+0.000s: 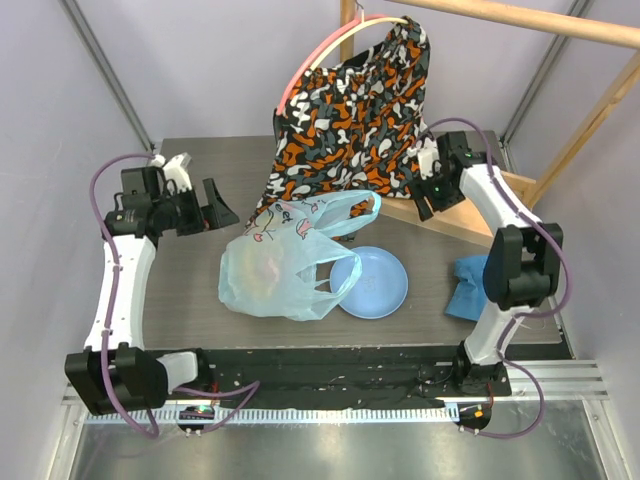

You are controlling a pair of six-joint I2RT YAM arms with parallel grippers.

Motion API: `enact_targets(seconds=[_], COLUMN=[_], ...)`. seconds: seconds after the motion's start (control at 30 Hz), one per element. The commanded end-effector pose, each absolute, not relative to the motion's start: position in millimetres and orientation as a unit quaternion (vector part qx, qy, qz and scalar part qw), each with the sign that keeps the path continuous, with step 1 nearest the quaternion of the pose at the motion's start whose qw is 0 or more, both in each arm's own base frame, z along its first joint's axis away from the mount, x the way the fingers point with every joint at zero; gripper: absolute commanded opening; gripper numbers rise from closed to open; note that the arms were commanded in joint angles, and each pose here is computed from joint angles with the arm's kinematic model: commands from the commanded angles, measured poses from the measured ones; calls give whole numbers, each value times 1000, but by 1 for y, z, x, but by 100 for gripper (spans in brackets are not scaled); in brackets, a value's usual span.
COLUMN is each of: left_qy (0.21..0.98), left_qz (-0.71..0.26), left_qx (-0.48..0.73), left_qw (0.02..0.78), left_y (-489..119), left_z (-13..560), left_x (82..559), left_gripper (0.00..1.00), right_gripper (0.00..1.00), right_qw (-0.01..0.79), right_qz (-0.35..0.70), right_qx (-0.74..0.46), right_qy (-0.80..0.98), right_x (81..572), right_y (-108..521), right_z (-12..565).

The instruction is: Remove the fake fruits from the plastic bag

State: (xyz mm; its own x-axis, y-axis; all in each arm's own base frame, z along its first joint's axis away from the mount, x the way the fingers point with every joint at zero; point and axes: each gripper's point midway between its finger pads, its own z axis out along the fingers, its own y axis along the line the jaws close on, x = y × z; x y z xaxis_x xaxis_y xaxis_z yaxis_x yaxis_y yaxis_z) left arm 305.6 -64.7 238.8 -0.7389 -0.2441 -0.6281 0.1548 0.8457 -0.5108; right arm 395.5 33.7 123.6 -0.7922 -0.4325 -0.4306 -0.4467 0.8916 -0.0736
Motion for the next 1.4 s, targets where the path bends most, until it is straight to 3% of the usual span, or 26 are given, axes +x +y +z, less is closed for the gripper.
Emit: enact_targets(seconds=[0.0, 0.03, 0.1, 0.13, 0.17, 0.3, 0.5, 0.83, 1.0, 1.13, 1.2, 1.23, 1.27, 1.37], left_qy=[885, 886, 889, 891, 892, 891, 890, 888, 874, 852, 840, 828, 821, 810], left_qz=[-237, -233, -223, -220, -219, -219, -215, -225, -242, -261, -272, -274, -278, -288], left_qx=[26, 26, 39, 42, 45, 36, 42, 50, 81, 143, 170, 198, 214, 274], left_qw=[399, 400, 397, 395, 394, 395, 400, 397, 414, 431, 437, 448, 450, 431], left_y=[-64, -63, -61, -60, -59, -58, -57, -62, -75, -94, -109, -115, -121, -144], left_z=[251, 251, 250, 248, 247, 248, 252, 248, 265, 294, 312, 327, 334, 347], left_x=[307, 309, 308, 310, 311, 319, 323, 317, 306, 281, 268, 260, 254, 236], left_gripper=[96, 96, 95, 93, 92, 91, 92, 92, 93, 96, 96, 97, 97, 97], right_gripper=[62, 54, 11, 1, 1, 1, 1, 1, 1, 2, 12, 29, 39, 60], right_qw=[207, 201, 180, 168, 143, 65, 22, 95, 135, 194, 222, 228, 234, 247], right_qz=[-60, -65, -80, -99, -105, -186, -273, -359, -332, -184, -113, -38, 0, 98], right_qx=[-279, -280, -289, -298, -307, -325, -318, -302, -294, -254, -252, -261, -253, -246], right_qy=[936, 936, 937, 934, 935, 925, 908, 878, 886, 929, 935, 937, 939, 932], right_x=[419, 425, 422, 422, 416, 407, 423, 522, 532, 508, 489, 476, 467, 429], right_y=[25, 25, 23, 16, 12, -24, -57, -67, -42, 9, 32, 57, 70, 98], right_z=[118, 113, 109, 108, 99, 80, 66, 73, 86, 110, 139, 144, 151, 187])
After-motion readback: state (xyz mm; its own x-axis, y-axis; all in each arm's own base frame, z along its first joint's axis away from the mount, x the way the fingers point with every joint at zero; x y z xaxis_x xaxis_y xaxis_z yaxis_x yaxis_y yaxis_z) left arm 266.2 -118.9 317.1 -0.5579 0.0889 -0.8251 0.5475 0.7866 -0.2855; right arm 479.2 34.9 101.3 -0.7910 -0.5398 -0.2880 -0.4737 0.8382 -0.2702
